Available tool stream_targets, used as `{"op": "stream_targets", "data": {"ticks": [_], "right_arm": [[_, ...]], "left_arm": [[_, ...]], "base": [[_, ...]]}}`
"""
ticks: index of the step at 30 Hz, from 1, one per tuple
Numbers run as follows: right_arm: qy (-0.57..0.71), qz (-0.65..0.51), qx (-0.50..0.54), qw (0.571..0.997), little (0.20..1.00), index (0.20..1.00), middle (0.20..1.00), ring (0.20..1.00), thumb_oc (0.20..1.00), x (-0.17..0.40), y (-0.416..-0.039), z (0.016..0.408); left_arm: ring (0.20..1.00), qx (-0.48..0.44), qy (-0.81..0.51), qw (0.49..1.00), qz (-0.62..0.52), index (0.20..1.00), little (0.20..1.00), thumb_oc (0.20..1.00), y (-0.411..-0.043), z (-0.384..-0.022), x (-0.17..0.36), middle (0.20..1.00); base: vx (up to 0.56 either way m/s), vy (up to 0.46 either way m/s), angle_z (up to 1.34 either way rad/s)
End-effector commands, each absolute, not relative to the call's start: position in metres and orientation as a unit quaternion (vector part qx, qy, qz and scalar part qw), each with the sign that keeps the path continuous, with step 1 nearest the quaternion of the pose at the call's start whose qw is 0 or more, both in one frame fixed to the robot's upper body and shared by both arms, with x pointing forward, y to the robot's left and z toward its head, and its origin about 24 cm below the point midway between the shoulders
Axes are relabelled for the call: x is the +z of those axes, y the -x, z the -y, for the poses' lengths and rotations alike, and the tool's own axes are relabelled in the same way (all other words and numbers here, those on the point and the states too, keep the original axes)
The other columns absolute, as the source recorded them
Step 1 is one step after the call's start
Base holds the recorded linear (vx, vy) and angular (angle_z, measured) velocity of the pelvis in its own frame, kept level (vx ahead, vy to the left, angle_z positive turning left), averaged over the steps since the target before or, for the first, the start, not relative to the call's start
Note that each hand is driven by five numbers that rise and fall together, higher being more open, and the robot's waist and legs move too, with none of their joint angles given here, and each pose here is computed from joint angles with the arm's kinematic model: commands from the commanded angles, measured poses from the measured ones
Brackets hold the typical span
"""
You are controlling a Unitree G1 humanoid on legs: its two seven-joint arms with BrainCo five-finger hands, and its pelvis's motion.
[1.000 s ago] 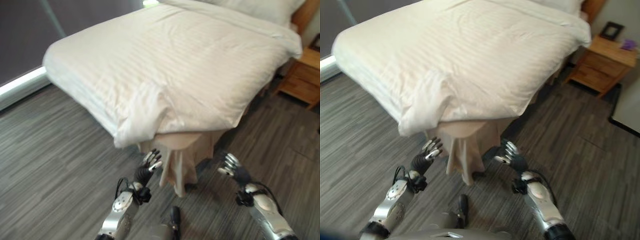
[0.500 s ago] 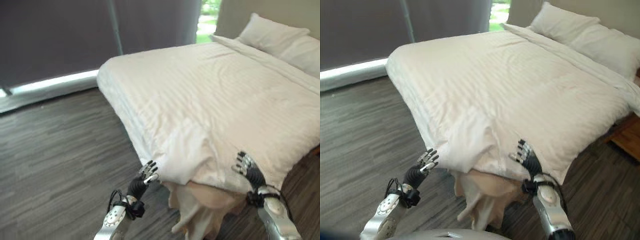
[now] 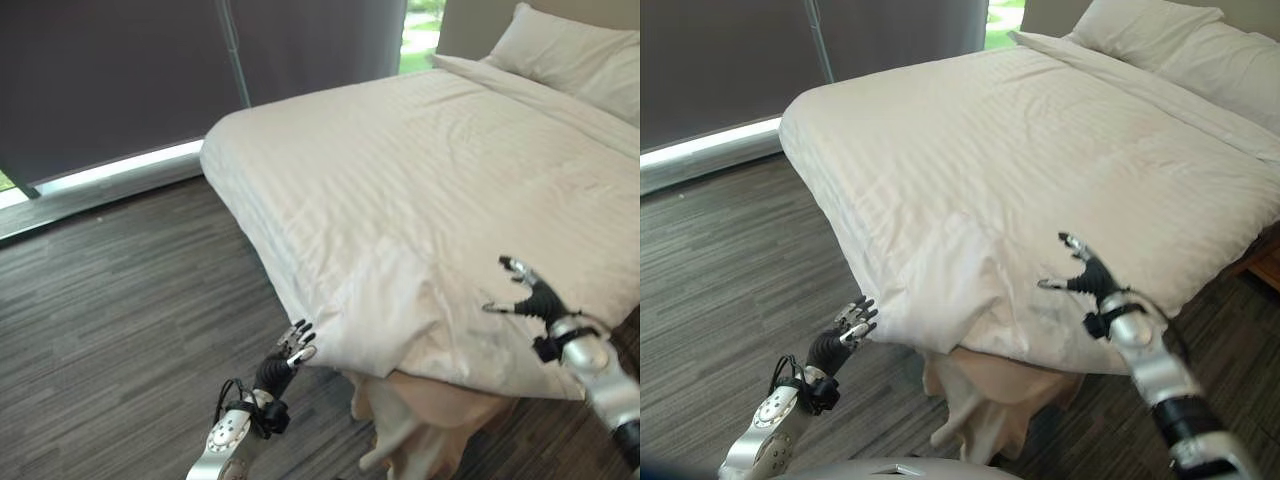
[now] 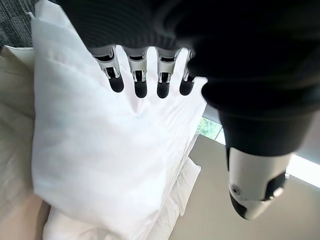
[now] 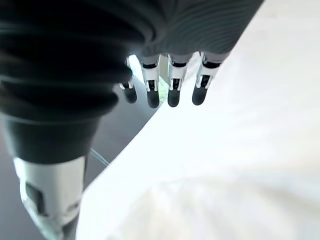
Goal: Making the bed.
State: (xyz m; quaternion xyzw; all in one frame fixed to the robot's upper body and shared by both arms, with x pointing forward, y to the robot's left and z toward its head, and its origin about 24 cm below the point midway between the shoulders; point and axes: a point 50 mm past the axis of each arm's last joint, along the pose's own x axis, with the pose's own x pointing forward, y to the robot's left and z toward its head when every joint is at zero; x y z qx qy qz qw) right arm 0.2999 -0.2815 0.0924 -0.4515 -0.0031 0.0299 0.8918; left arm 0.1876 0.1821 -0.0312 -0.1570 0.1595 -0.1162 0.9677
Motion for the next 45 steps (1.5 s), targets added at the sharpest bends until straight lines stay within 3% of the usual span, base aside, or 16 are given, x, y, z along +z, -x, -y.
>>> {"op": "stream_targets", "data": {"ticks": [1, 3, 6, 11, 14, 23, 28, 29, 30, 38, 45], "right_arm": [[0.578, 0.066, 0.038, 0.813, 1.0, 1.0, 1.0, 1.0, 1.0, 0.125, -0.329, 0.263], [0.596, 0.062, 0.038, 0.8, 1.0, 1.0, 1.0, 1.0, 1.0, 0.128, -0.343, 0.256], [0.653, 0.097, 0.069, 0.748, 1.0, 1.0, 1.0, 1.0, 1.0, 0.145, -0.361, 0.228], [0.658, 0.078, 0.086, 0.744, 1.0, 1.0, 1.0, 1.0, 1.0, 0.133, -0.37, 0.215], [0.683, 0.054, 0.103, 0.721, 1.0, 1.0, 1.0, 1.0, 1.0, 0.121, -0.375, 0.211], [0.686, -0.055, 0.11, 0.717, 1.0, 1.0, 1.0, 1.0, 1.0, 0.075, -0.379, 0.213], [0.653, -0.123, 0.121, 0.738, 1.0, 1.0, 1.0, 1.0, 1.0, 0.038, -0.365, 0.218], [0.642, -0.134, 0.134, 0.743, 0.388, 0.388, 0.388, 0.388, 0.388, 0.027, -0.36, 0.213], [0.642, -0.134, 0.134, 0.743, 0.2, 0.2, 0.2, 0.2, 0.2, 0.027, -0.36, 0.213], [0.636, -0.135, 0.182, 0.737, 0.2, 0.2, 0.2, 0.2, 0.2, 0.005, -0.344, 0.199], [0.578, -0.054, 0.231, 0.781, 0.2, 0.2, 0.2, 0.2, 0.2, 0.012, -0.328, 0.167]], "left_arm": [[1.0, -0.176, 0.157, 0.965, -0.117, 1.0, 1.0, 1.0, -0.199, -0.171, -0.012, 1.0], [1.0, -0.185, 0.161, 0.962, -0.12, 1.0, 1.0, 1.0, -0.198, -0.167, -0.012, 1.0], [1.0, -0.186, 0.16, 0.961, -0.128, 1.0, 1.0, 1.0, -0.197, -0.165, -0.014, 1.0], [1.0, -0.189, 0.16, 0.959, -0.136, 1.0, 1.0, 1.0, -0.195, -0.163, -0.017, 1.0], [1.0, -0.189, 0.156, 0.959, -0.14, 1.0, 1.0, 1.0, -0.193, -0.164, -0.018, 1.0], [1.0, -0.191, 0.149, 0.961, -0.136, 1.0, 1.0, 1.0, -0.195, -0.166, -0.014, 1.0], [1.0, -0.199, 0.147, 0.96, -0.132, 1.0, 1.0, 1.0, -0.197, -0.164, -0.012, 1.0], [1.0, -0.2, 0.144, 0.96, -0.133, 1.0, 1.0, 1.0, -0.198, -0.164, -0.012, 1.0], [1.0, -0.2, 0.144, 0.96, -0.133, 1.0, 1.0, 1.0, -0.198, -0.164, -0.012, 1.0], [1.0, -0.195, 0.142, 0.962, -0.129, 1.0, 1.0, 1.0, -0.201, -0.164, -0.012, 1.0], [1.0, -0.172, 0.141, 0.967, -0.123, 1.0, 1.0, 1.0, -0.203, -0.169, -0.013, 1.0]], "base": [[-0.01, 0.008, 0.04], [-0.01, 0.007, -0.06], [-0.02, 0.006, 0.1], [-0.01, 0.0, 0.02], [0.0, 0.0, 0.0], [-0.03, 0.006, 0.08], [-0.01, 0.005, 0.13], [0.02, 0.015, 0.06], [0.02, 0.018, 0.03], [0.02, 0.01, 0.0], [-0.01, 0.048, -0.12]]}}
